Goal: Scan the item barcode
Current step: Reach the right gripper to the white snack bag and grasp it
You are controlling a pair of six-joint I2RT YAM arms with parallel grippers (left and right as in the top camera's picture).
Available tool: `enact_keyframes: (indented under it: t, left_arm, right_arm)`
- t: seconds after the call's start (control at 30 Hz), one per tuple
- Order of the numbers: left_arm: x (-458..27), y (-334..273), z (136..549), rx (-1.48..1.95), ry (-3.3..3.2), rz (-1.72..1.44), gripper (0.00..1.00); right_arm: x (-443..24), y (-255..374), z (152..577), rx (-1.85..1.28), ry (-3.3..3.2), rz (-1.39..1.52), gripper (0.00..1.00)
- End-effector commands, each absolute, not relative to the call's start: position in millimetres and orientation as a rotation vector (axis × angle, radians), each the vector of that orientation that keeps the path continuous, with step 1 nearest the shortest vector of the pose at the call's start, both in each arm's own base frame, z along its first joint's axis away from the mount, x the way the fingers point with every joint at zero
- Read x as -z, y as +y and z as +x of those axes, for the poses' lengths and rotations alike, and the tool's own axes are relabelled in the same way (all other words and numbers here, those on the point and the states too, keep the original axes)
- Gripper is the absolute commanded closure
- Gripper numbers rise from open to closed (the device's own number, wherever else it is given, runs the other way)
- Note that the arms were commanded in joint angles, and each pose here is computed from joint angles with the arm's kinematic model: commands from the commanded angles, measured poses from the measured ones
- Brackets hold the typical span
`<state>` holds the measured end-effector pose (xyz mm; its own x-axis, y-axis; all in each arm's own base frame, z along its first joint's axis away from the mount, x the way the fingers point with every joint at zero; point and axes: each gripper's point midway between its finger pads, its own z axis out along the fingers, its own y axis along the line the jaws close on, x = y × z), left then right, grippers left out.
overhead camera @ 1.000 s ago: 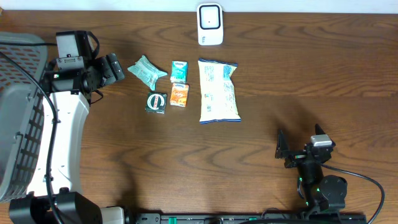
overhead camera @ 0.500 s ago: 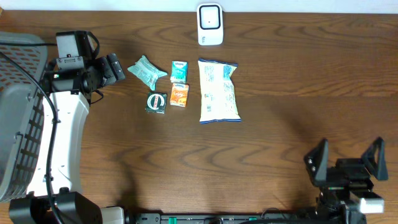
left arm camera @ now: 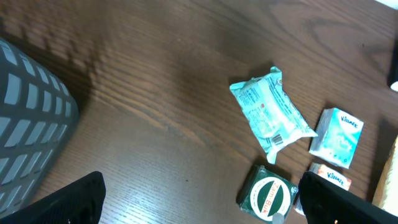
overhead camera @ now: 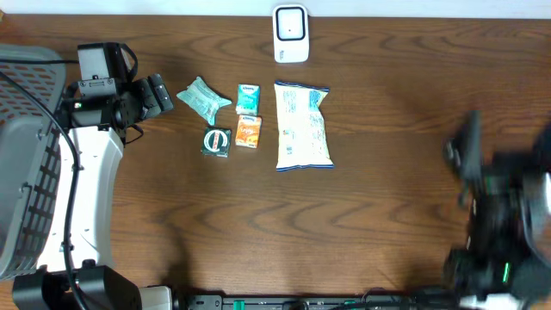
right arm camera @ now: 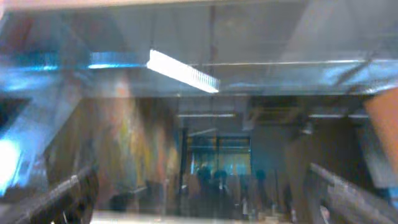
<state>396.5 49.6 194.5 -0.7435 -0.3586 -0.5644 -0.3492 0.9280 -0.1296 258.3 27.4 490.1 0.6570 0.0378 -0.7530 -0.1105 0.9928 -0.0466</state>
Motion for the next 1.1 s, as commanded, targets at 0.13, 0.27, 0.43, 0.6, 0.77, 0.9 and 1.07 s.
enact_keyframes:
  t: [0.13, 0.27, 0.43, 0.6, 0.77, 0.9, 1.07]
  left_arm:
    - [-190, 52, 395, 0.013, 2.484, -0.522, 0.03]
    - [-190, 52, 395, 0.013, 2.484, -0.522, 0.02]
    - [-190, 52, 395, 0.013, 2.484, -0.522, 0.02]
    - [-190, 52, 395, 0.013, 2.484, -0.522, 0.02]
    - [-190, 52, 395, 0.013, 2.484, -0.522, 0.02]
    - [-190, 52, 395, 0.013, 2.484, -0.522, 0.02]
    - [-190, 52, 395, 0.013, 2.484, -0.522, 0.02]
  right_arm:
    - [-423, 136, 365, -0.513, 1.228, -0.673, 0.01]
    - [-394, 170, 386, -0.799, 1.296, -0.720, 0.01]
    - [-374, 170, 444, -0.948, 1.426, -0.337, 0.01]
    - [-374, 185, 471, -0.941, 1.447, -0.185, 0.01]
    - [-376, 214, 495, -0.846, 1.561, -0.249, 0.01]
    - [-346, 216, 516, -0.727, 1.793, -0.282, 0.01]
    - [-267, 216, 518, -0.600, 2.100, -0.440, 0.01]
